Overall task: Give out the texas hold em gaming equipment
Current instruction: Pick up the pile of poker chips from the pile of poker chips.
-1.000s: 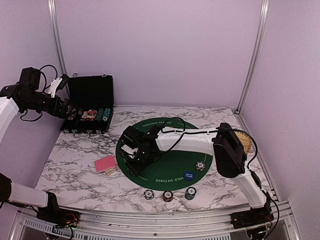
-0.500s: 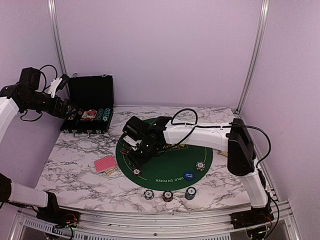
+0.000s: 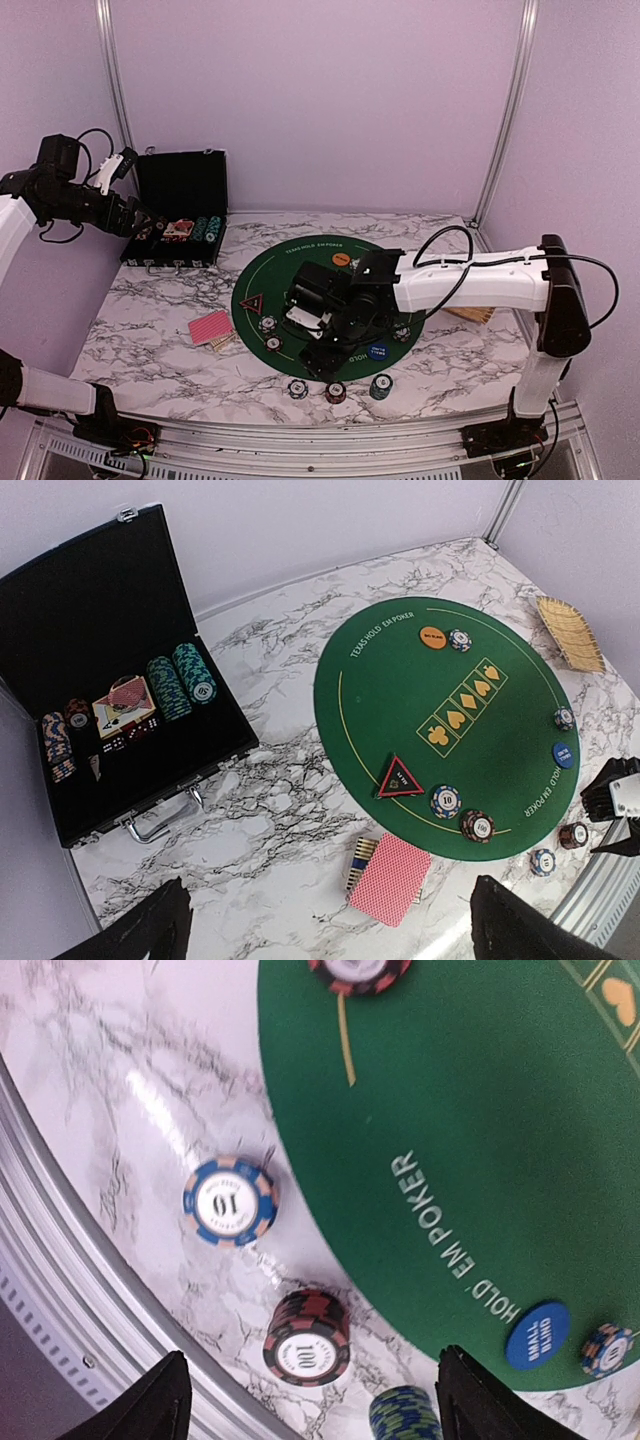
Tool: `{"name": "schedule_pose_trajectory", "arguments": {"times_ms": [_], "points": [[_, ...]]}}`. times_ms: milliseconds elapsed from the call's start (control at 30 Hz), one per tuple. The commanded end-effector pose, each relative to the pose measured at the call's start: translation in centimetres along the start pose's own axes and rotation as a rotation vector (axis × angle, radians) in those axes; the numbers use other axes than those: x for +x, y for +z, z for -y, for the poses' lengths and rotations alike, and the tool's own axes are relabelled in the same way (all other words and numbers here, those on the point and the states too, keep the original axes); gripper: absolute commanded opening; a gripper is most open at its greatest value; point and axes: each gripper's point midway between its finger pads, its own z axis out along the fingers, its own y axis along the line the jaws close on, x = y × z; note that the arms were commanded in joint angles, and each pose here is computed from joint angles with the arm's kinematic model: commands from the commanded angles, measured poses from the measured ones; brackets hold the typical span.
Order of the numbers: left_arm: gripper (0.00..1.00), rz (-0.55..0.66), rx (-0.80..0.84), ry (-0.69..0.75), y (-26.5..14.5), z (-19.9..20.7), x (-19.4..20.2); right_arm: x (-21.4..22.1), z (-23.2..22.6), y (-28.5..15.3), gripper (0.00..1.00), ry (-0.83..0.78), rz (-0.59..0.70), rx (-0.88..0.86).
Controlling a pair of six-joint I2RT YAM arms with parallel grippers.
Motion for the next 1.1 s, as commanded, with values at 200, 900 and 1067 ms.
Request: {"name": "schedule_pose_trajectory", "arguments": {"times_ms": [200,900,1067], "points": [[0.99,-0.005,0.022,0.002,-0.6,0.9,0.3,4.4,-1.9,1.8,0.86,0.008,-0.089,-0.047],[0.99,0.000,0.025,-0.005,-0.8,1.0,-0.1,4.6,-1.4,4.7,0.74,0.001,-0.108,-0.018],[0.99,0.000,0.027,-0.004,-0.8,1.0,-0.1,4.7,-1.1,5.0,0.70,0.005,-0.110,-0.016]]}}
